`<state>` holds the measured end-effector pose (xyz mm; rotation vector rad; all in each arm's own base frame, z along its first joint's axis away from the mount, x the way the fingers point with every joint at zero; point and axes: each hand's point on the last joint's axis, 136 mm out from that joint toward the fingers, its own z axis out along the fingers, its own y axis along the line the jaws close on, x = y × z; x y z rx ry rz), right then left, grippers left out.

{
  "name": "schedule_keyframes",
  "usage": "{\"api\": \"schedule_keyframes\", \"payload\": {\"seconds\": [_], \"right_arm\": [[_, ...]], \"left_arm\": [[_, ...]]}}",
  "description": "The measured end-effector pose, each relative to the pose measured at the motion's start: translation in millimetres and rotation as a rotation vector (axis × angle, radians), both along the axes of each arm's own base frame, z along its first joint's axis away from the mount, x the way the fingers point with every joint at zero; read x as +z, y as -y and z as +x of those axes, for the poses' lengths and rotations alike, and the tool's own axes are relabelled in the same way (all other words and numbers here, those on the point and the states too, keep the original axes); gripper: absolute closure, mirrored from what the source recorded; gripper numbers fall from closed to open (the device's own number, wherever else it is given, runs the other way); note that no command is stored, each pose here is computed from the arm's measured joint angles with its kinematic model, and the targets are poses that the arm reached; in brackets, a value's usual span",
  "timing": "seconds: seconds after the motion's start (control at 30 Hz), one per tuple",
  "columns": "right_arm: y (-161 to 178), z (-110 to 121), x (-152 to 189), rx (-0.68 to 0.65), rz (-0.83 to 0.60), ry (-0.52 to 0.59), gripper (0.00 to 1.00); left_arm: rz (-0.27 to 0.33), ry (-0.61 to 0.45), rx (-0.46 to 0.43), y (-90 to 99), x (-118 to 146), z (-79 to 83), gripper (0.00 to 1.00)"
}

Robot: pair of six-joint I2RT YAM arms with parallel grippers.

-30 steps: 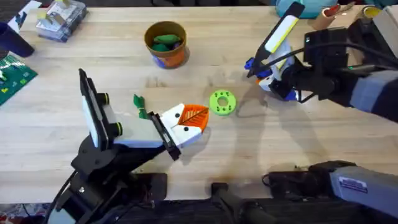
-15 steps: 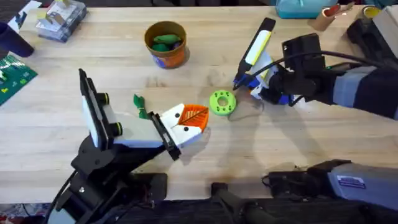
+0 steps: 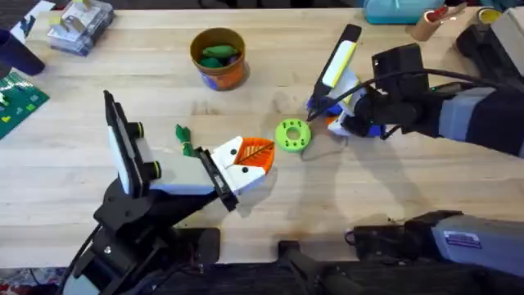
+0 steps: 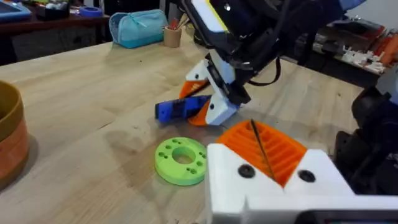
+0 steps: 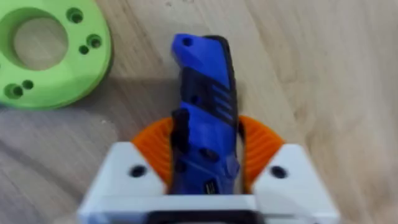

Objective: Pick up the gripper from the table and insert it into the empty holder that is missing its gripper. Then pick up a screw, insert it into the mounting hole, and use the screwdriver to tighten it. Finally, clean up the table by picking up the vegetable and placing it into the bucket.

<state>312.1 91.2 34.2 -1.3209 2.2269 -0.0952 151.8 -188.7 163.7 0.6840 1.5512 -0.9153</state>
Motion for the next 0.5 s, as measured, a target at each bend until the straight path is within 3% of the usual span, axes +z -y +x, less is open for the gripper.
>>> {"api": "schedule_keyframes", "payload": {"seconds": [0.1,0.13,0.5], "right_arm": [[-1.8,7.0,6.0,0.001,0.007,0.027,0.118],[-2.2,8.7,7.7,0.003,0.008,0.033,0.039],[-3.0,8.5,8.8,-0.004,0.017,0.030,0.005]], "left_arm": [[0.000,0.000,0.000,0.0,0.0,0.0,0.989],[0.000,0.000,0.000,0.0,-0.1,0.0,0.989],[0.000,0.000,0.000,0.0,0.0,0.0,0.989]]}}
